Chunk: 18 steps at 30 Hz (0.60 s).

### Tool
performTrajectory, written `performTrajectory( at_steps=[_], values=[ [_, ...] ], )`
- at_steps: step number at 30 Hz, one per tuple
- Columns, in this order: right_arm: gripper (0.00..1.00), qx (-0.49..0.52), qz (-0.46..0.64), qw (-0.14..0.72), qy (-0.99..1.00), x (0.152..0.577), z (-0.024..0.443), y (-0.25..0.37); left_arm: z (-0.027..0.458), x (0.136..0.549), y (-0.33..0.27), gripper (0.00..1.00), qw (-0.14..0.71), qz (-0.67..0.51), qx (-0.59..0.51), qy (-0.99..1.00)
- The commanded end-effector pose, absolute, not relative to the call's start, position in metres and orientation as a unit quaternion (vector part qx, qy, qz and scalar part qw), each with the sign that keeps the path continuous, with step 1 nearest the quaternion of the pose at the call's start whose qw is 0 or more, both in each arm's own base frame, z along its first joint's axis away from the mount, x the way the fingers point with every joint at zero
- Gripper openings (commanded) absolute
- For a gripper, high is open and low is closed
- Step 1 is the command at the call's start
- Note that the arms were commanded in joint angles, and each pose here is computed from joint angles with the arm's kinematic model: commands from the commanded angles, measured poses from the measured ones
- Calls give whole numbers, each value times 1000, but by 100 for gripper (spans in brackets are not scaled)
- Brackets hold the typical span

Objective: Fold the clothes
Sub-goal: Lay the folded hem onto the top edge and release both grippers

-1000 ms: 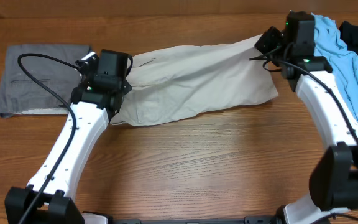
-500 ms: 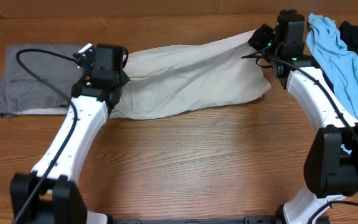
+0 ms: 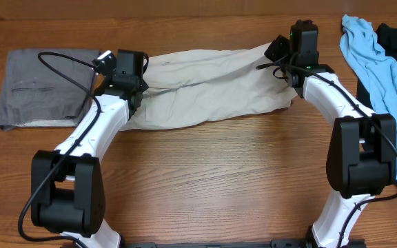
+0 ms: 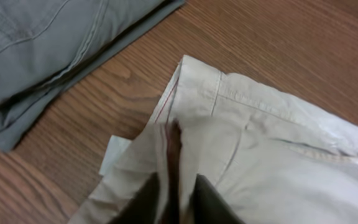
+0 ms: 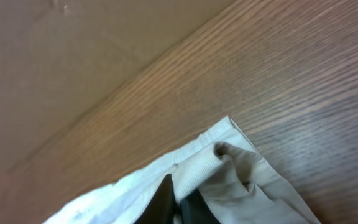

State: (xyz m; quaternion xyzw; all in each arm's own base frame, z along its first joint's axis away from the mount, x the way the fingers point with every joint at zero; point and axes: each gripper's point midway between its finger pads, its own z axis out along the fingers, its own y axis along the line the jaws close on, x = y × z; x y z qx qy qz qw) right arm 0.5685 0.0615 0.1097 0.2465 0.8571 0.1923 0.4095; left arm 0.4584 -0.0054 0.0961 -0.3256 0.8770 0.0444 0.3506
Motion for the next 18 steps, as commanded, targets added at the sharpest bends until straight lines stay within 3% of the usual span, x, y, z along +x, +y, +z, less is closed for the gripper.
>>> performTrajectory(
  at_steps=[1, 3, 4, 6, 9, 11, 13, 15, 16, 18],
  values=[
    [25, 244, 189, 431, 848, 580, 117, 59, 100, 468, 6, 47, 367, 70, -319, 871],
    [29, 240, 193, 445, 841, 584, 124, 60, 109, 477, 5, 65, 385, 75, -285, 875],
    [36, 236, 196, 456, 835, 588, 130, 60, 116, 482, 4, 72, 394, 78, -268, 876],
    [82, 231, 205, 472, 826, 593, 144, 62, 136, 490, 3, 79, 413, 81, -242, 874],
    [96, 188, 206, 486, 828, 594, 169, 67, 172, 494, 2, 86, 435, 76, -231, 867],
    [100, 173, 202, 478, 837, 587, 182, 69, 195, 491, 1, 86, 443, 70, -232, 863],
    [100, 168, 190, 456, 853, 574, 191, 68, 216, 488, -7, 67, 447, 46, -224, 865],
    [99, 174, 180, 424, 871, 554, 194, 66, 227, 484, -21, 33, 443, 4, -207, 873],
    [89, 176, 176, 409, 878, 544, 194, 65, 228, 482, -30, 21, 437, -20, -196, 878],
    [55, 181, 166, 377, 893, 525, 190, 64, 225, 478, -48, 8, 416, -65, -174, 890]
  ],
)
